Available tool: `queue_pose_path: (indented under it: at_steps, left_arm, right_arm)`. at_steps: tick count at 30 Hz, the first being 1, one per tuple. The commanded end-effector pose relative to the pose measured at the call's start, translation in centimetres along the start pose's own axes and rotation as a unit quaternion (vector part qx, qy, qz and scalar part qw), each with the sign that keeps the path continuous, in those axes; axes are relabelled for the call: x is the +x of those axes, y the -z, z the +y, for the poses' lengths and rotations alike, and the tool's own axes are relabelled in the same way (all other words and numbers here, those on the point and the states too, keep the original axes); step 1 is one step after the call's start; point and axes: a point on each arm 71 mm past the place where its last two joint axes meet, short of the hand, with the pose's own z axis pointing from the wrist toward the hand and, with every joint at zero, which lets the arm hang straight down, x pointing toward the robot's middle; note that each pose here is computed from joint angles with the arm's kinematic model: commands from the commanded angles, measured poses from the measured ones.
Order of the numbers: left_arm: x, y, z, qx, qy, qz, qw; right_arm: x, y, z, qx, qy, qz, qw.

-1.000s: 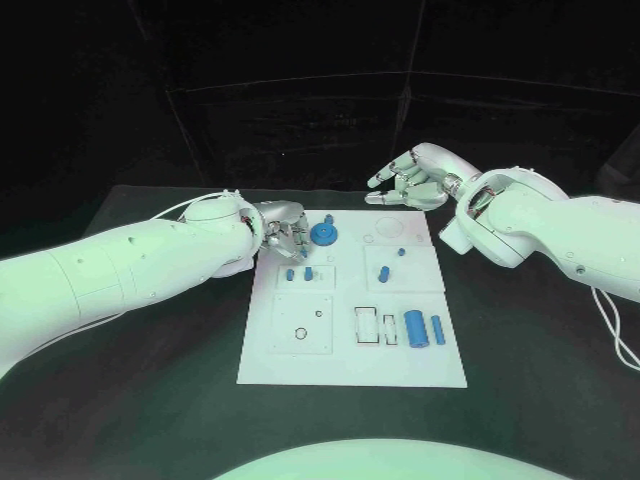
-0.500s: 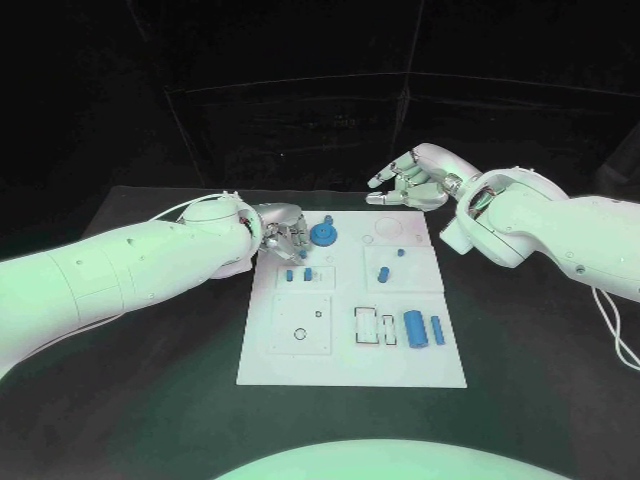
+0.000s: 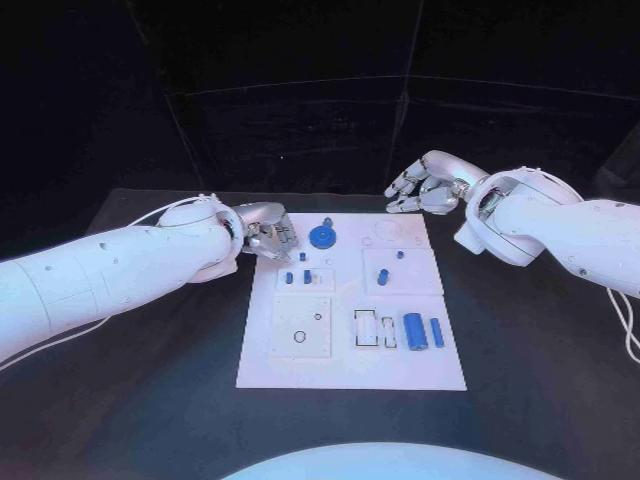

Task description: Assemble the parts on the task board

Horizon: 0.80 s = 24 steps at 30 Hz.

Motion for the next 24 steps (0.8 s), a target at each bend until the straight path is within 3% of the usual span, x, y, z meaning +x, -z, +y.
queue_pose_path:
  at_steps: [1, 4, 8, 10, 12, 17, 24]
  left_arm:
    - [-1.81, 0.99, 0.23, 0.055, 0.171, -0.083, 0.980]
    - [-2.50, 1.92, 0.76, 0.080, 0.285, -0.113, 0.948]
    - [-3.08, 3.34, 1.23, 0.109, 0.434, -0.145, 0.882]
    - [-3.21, 4.00, 1.44, 0.117, 0.482, -0.156, 0.854]
    - [-3.26, 4.61, 1.59, 0.122, 0.513, -0.163, 0.834]
    - [-3.23, 5.72, 1.75, 0.129, 0.548, -0.172, 0.808]
    - [-3.18, 6.52, 1.80, 0.133, 0.560, -0.179, 0.798]
  right_arm:
    - [0.5, 0.0, -0.3, -0.003, 0.131, 0.017, 0.991]
    - [0.9, 0.1, -0.4, -0.008, 0.176, 0.020, 0.984]
    - [1.8, 0.5, -0.7, -0.011, 0.225, 0.029, 0.974]
    - [2.2, 0.6, -0.8, -0.011, 0.241, 0.035, 0.970]
    - [2.6, 0.7, -0.9, -0.011, 0.252, 0.040, 0.967]
    - [3.6, 0.9, -1.2, -0.012, 0.264, 0.054, 0.963]
    - [4.7, 1.1, -1.3, -0.013, 0.267, 0.074, 0.961]
